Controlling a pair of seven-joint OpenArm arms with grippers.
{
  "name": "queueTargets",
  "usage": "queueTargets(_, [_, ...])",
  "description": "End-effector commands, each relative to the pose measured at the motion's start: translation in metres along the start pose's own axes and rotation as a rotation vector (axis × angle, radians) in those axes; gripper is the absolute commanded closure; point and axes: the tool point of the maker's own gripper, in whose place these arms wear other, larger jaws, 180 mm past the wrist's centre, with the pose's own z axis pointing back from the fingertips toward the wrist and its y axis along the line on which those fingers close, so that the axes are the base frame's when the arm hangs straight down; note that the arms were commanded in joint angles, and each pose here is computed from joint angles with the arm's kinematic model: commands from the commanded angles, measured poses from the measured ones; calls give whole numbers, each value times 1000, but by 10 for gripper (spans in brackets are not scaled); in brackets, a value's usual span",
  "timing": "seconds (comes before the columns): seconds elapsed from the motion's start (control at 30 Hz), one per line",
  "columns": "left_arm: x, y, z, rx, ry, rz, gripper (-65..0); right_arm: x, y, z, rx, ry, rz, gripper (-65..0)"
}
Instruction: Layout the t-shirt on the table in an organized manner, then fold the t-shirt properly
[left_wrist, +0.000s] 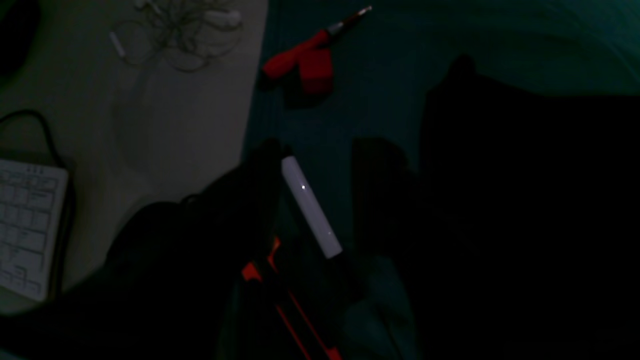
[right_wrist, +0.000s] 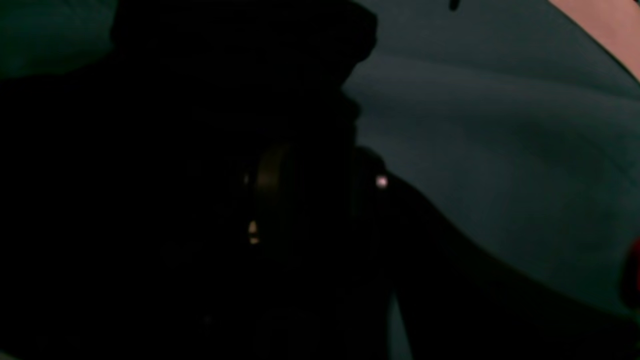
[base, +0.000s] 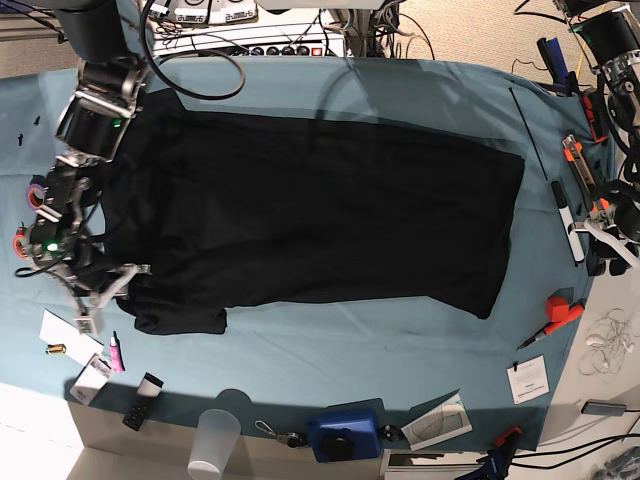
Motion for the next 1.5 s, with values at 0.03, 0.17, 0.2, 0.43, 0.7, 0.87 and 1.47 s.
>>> queueTargets(0.03, [16, 4, 5, 7, -49, -15, -241, 41, -35, 24, -72, -120, -12, -206])
queueTargets(0.17, [8, -8, 6, -58, -39, -26, -241, 83, -61, 52, -76, -314, -73, -206])
queueTargets(0.2, [6, -15, 7, -93, -41, -34, -241, 90, -66, 55, -94, -345, -88, -206])
queueTargets(0.43, [12, -32, 8, -177, -97, -49, -241, 88, -64, 28, -85, -288, -169, -206])
queueTargets(0.7, [-18, -66, 18, -371, 26, -56, -240, 53, -48, 3, 10, -144, -156, -206])
queueTargets(0.87, [-45, -128, 34, -642, 55, -60, -181, 70, -56, 18, -13, -207, -155, -206])
queueTargets(1.47, [-85, -209, 26, -777, 170, -120, -138, 22, -21, 20, 187, -2, -89, -206])
